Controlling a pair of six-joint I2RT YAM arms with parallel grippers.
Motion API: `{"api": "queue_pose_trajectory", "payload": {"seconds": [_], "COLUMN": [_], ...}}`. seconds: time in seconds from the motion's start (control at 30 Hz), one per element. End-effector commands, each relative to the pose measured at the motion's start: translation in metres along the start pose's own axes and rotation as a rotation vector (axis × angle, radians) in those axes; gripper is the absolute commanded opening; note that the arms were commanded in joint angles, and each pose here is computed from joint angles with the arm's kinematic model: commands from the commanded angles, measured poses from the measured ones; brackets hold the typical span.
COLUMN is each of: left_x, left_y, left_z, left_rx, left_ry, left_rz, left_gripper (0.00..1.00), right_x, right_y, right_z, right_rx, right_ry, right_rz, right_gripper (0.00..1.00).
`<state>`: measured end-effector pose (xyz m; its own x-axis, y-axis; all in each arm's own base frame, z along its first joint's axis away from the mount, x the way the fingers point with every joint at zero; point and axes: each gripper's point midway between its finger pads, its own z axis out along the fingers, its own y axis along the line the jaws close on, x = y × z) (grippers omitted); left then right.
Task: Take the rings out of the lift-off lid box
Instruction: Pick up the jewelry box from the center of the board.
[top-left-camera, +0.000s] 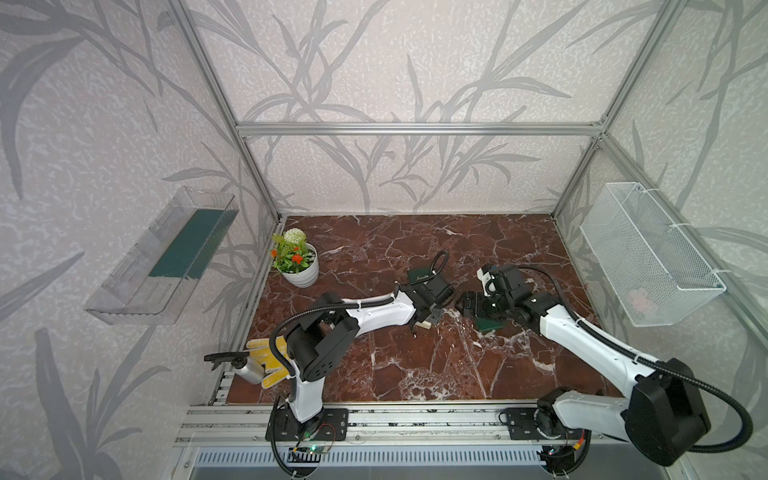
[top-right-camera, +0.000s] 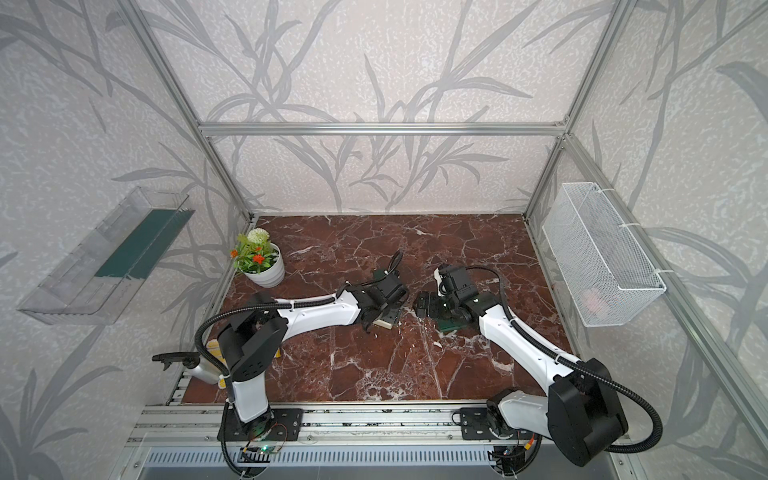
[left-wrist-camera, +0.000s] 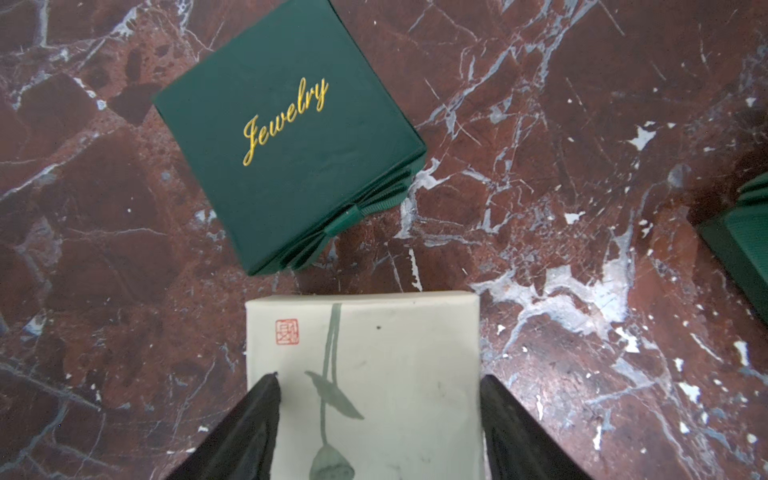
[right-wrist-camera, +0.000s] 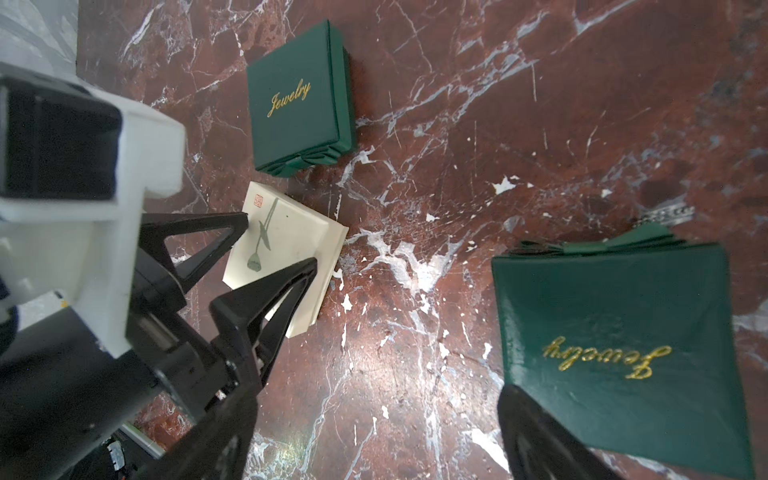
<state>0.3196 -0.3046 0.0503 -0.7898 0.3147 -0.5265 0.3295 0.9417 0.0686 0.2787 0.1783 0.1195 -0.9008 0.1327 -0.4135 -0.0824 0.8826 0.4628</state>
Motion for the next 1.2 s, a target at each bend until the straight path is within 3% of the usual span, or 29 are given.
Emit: {"api": "queue_pose_trajectory", "payload": {"seconds": [0.0,0.3,0.63,0.8,1.17], "left_x": [0.062,0.062,0.066,0.066,0.016], "left_y": [0.040,0.056,0.108,0.135,0.188], "left_z": [0.014,0.019,0.021,0.028,0.019], "left_rx": [-0.146,-0.169,-0.242,-0.239,-0.248], "left_ry": [0.196,0.194,0.182,0.182,0.107], "left_rz": [0.037,0.007,-0.058,-0.146,-0.317], "left_gripper": [0.71,0.70,0.70,0.70,0.71], "right_x": [-0.013,-0.024,-0.033,-0.039,-0.048], "right_y": [0.008,0.011,0.012,0.014,0.014], "right_z": [-0.001,0.000,0.013,0.022,0.037], "right_rx": [-0.015,0.000,0.017,0.024,0.061], "right_ry": [-0.019,-0.027,-0.010,0.002,0.041], "right_rz": [-0.003,0.004,0.041,0.068,0.075], "right_gripper": [0.91,0.91,0.91,0.91,0.90]}}
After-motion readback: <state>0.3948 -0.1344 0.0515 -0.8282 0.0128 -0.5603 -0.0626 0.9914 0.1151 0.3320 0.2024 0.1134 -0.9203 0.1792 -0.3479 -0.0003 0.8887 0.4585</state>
